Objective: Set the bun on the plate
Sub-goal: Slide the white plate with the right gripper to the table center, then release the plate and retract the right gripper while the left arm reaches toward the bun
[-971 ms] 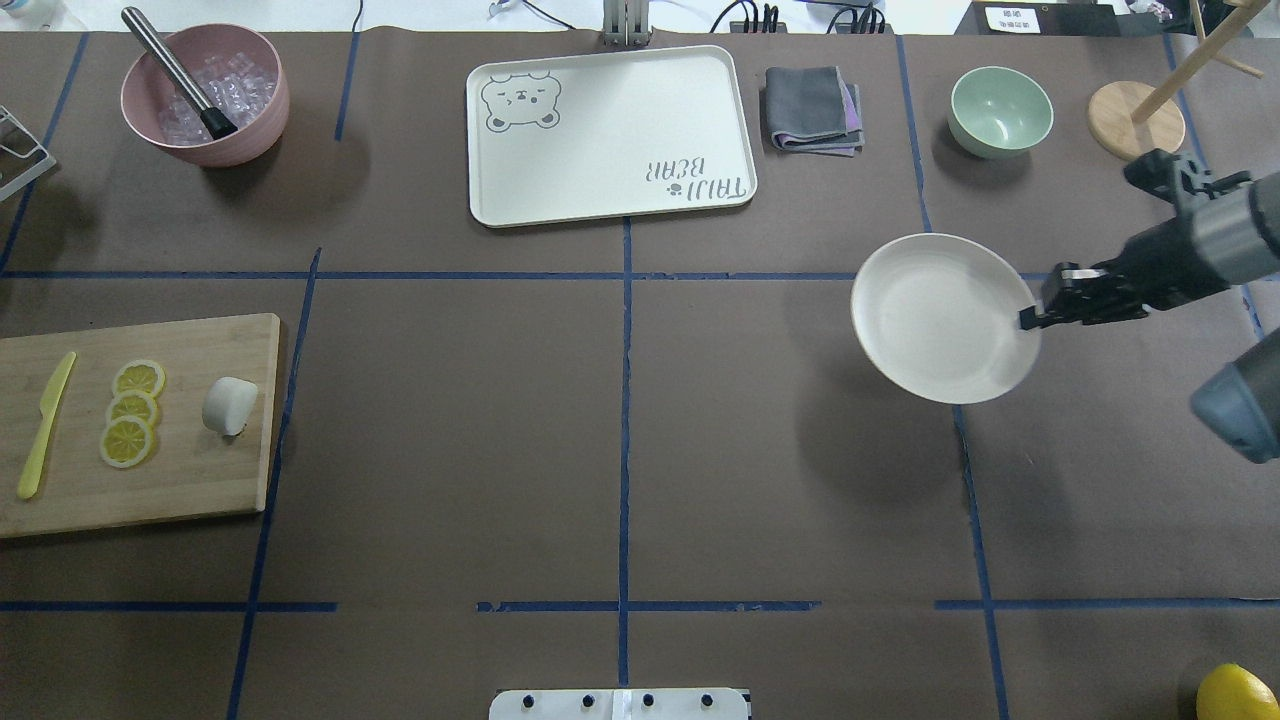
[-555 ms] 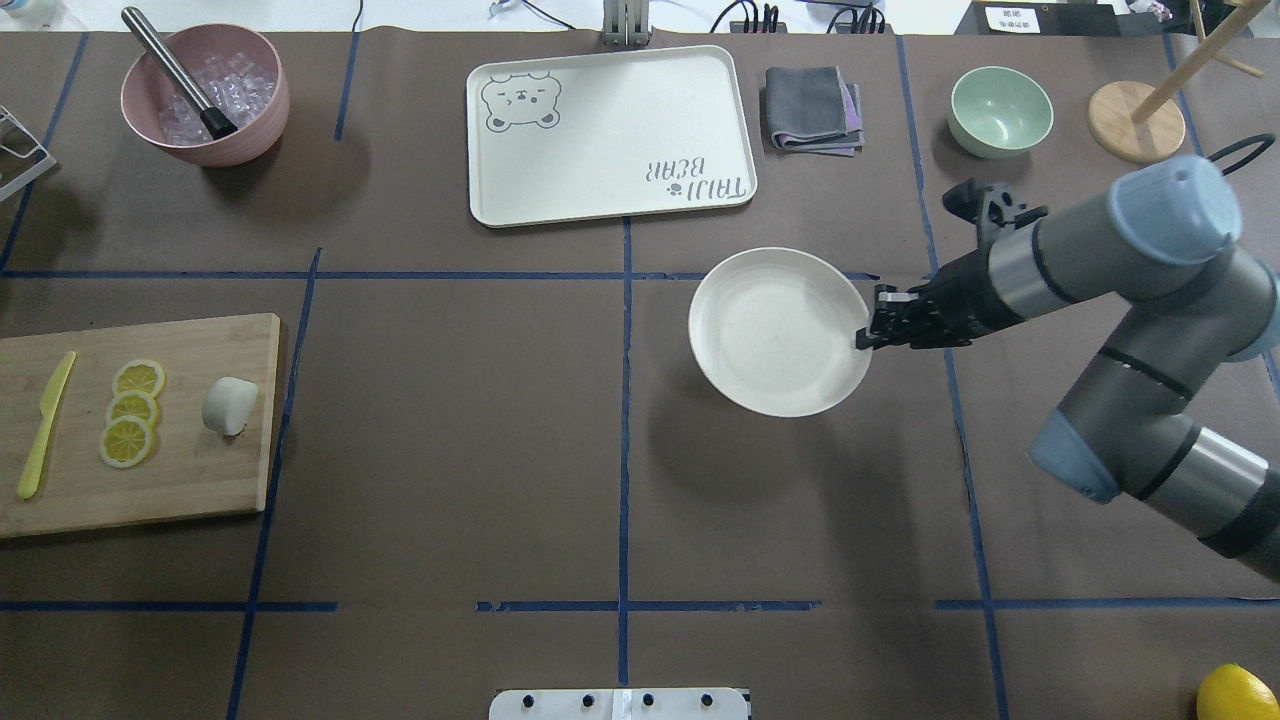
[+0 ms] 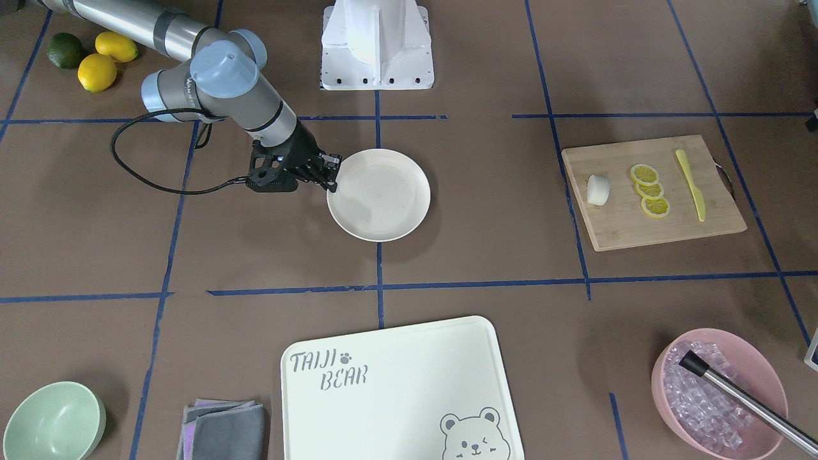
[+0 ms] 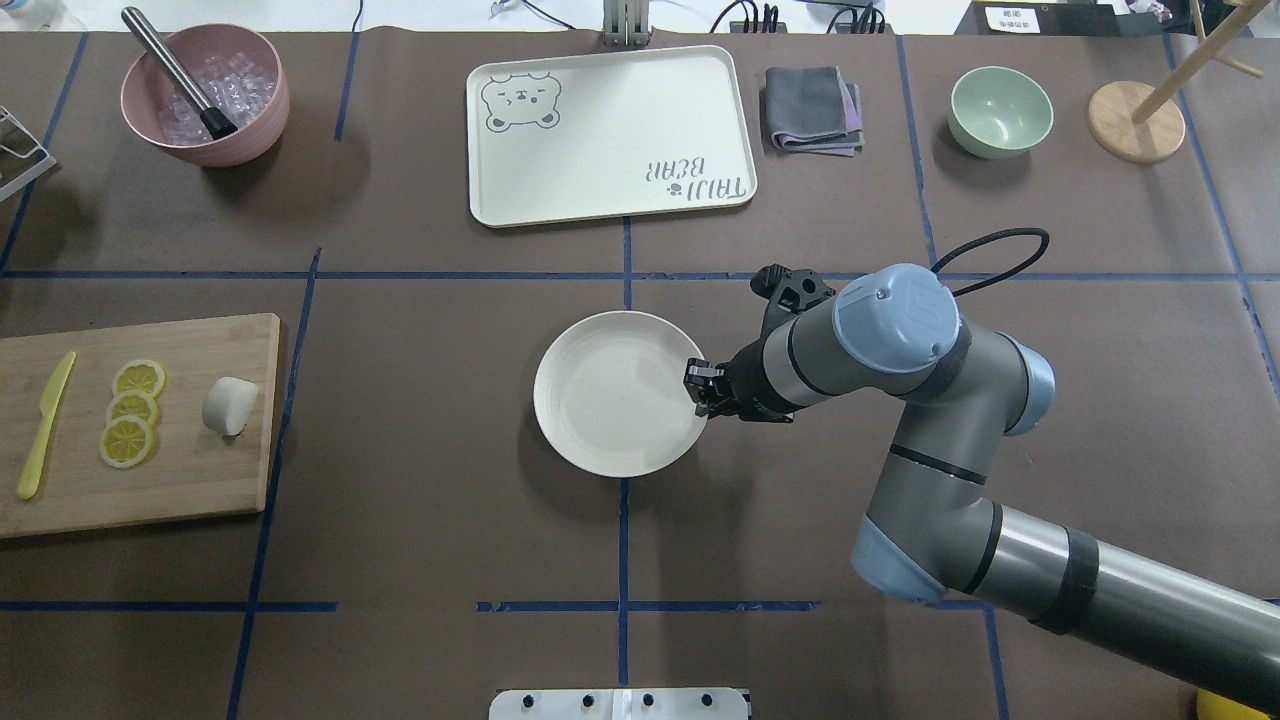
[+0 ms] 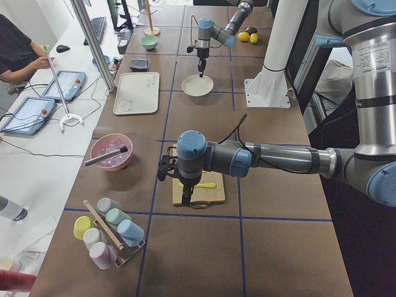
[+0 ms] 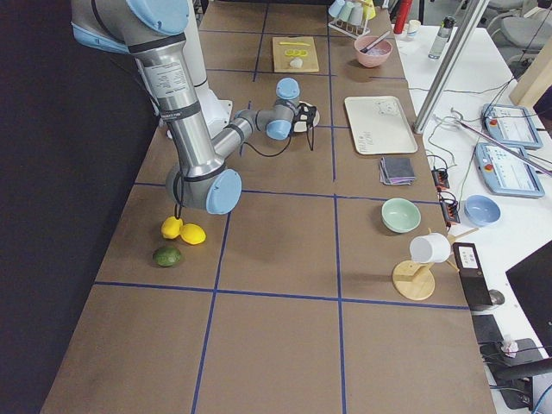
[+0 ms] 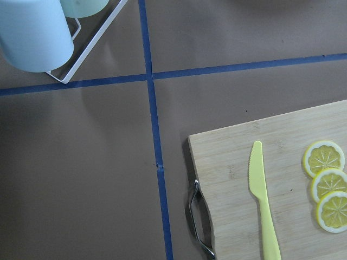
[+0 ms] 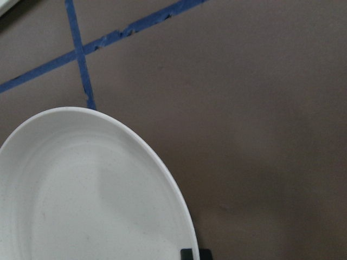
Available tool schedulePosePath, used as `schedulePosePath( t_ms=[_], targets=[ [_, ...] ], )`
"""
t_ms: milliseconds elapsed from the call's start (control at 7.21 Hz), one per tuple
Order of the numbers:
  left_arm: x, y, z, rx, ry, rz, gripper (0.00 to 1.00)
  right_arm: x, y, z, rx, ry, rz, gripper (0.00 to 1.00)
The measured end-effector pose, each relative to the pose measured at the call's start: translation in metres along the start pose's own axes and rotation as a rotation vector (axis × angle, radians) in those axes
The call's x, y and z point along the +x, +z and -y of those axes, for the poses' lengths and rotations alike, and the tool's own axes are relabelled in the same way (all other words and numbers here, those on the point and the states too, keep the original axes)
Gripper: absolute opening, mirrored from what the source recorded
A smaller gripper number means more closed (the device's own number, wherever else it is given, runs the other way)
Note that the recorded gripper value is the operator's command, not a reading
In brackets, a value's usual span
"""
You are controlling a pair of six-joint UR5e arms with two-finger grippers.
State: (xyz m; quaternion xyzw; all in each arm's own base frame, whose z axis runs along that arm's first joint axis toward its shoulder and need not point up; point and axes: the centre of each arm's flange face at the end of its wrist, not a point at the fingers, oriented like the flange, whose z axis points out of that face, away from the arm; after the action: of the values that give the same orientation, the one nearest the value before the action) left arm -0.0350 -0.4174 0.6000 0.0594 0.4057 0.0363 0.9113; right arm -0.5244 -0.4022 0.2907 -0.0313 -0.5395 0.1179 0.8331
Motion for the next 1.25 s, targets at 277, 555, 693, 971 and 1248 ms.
schedulePosePath(
  t_ms=[277, 555, 693, 971, 1248],
  targets=[
    [0.0, 0.0, 0.0, 0.0, -0.002, -0.003, 1.0, -0.001, 0.006, -0.006, 0.006, -0.001, -0.012, 0.58],
    [0.001, 0.0, 0.0, -0.002, -0.004, -0.005, 1.0, 0.0, 0.007, -0.005, 0.016, 0.005, -0.031, 1.0],
    [0.002, 0.001, 0.0, -0.003, -0.004, -0.022, 1.0, -0.001, 0.002, -0.004, 0.019, 0.007, -0.027, 1.0],
    [0.014, -0.002, 0.001, 0.014, 0.027, -0.106, 1.0, 0.006, -0.041, 0.015, 0.009, 0.026, -0.004, 1.0],
    [0.055, 0.007, 0.013, 0.007, 0.083, -0.155, 1.0, 0.045, -0.09, 0.058, 0.011, 0.066, -0.028, 1.0]
  ],
)
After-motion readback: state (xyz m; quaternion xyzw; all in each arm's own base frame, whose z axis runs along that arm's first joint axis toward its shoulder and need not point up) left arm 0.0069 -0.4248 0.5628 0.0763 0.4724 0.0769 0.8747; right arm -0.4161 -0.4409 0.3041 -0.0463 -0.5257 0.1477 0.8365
